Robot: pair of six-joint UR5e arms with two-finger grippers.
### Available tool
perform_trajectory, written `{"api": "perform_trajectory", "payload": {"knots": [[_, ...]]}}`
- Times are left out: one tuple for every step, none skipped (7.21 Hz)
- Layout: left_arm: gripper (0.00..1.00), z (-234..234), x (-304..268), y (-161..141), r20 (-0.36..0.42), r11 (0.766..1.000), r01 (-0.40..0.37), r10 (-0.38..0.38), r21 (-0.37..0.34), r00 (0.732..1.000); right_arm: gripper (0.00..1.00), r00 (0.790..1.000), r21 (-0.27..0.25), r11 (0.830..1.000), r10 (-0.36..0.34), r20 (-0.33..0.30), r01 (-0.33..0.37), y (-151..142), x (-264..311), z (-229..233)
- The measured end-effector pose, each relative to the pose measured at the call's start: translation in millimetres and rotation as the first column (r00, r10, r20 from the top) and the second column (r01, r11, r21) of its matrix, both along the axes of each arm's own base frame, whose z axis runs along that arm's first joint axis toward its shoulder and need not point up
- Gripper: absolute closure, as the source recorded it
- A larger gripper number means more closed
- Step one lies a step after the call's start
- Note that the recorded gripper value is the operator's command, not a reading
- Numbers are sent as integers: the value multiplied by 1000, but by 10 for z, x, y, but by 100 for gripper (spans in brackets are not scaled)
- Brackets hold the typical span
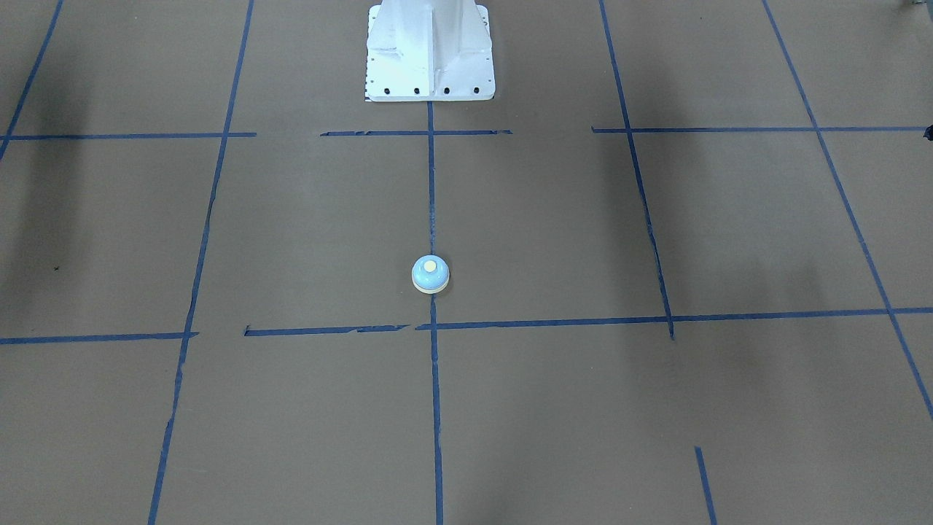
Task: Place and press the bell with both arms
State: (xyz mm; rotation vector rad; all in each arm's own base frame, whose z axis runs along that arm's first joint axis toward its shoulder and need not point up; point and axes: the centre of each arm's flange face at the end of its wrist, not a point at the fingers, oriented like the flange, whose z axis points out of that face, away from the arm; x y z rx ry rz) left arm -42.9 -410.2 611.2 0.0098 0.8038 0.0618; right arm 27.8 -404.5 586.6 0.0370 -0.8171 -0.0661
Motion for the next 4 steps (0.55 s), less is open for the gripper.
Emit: {"api": "perform_trajectory", "payload": {"knots": [[0, -54, 1, 41, -11, 1000, -1, 1, 12, 1000, 0, 1000, 0, 1000, 0, 0, 0, -3, -3, -1], [0, -157, 4, 66, -16, 999, -1, 2, 35, 1000, 0, 1000, -1, 1000, -1, 2, 1, -4, -6, -1], [0, -232, 5, 73, -20, 999, 0, 1, 52, 1000, 0, 1000, -3, 1000, -1, 3, 1, -4, -8, -1], [0, -257, -7, 153, -21, 998, 3, -2, 56, 1000, 0, 1000, -3, 1000, -1, 4, 1, -1, -8, 1]]}}
